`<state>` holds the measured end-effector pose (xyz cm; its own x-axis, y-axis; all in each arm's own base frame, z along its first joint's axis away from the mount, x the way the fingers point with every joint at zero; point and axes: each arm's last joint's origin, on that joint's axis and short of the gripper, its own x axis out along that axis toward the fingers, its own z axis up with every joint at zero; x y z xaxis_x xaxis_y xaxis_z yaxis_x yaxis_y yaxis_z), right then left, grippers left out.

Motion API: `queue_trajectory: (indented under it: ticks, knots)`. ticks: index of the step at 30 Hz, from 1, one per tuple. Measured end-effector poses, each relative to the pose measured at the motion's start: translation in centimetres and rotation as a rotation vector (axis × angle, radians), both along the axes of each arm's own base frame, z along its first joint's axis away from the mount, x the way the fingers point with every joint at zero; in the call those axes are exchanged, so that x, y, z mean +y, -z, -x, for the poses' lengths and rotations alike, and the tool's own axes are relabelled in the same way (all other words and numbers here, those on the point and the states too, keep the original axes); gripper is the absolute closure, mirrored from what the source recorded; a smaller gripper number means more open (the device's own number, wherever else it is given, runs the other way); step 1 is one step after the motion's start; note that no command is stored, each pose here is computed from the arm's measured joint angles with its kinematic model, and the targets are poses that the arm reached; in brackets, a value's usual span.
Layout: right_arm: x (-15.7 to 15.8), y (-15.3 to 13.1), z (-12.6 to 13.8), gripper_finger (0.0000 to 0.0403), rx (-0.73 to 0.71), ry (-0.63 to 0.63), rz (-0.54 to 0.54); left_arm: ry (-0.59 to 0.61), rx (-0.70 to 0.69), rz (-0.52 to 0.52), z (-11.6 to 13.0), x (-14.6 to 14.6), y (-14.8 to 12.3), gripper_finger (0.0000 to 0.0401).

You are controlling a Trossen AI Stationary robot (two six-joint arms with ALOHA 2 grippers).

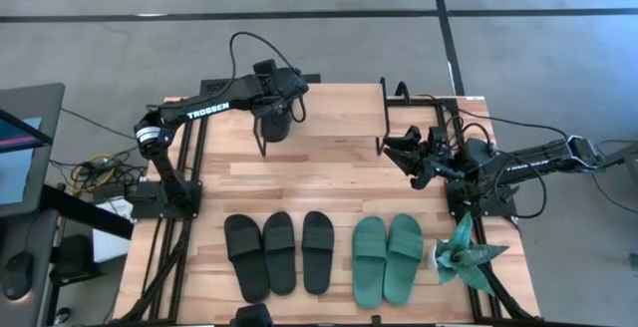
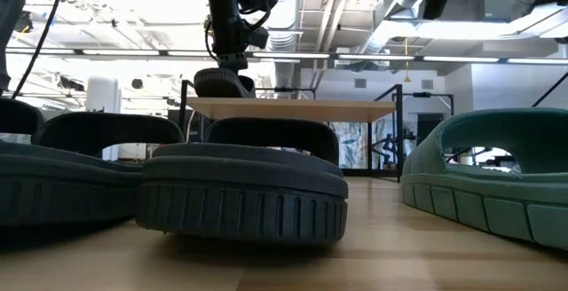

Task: Pick and place slides into the shelf
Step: Put the black slipper on the shelf

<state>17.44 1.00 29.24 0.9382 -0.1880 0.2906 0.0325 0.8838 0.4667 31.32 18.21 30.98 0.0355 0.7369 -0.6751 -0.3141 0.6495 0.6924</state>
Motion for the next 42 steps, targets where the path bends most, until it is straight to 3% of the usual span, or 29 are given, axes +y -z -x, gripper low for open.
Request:
queue_trajectory:
  ticks: [23, 42]
  knots:
    - [0.1, 0.0, 0.0, 0.0202, 0.002, -0.010, 0.002, 0.035, 0.091, 0.085, 0.5, -0.9, 0.5, 0.0233]
    - [0.1, 0.1, 0.0, 0.0202, 0.008, -0.011, 0.003, 0.064, 0.143, 0.036, -0.1, -2.7, 0.5, 0.0227]
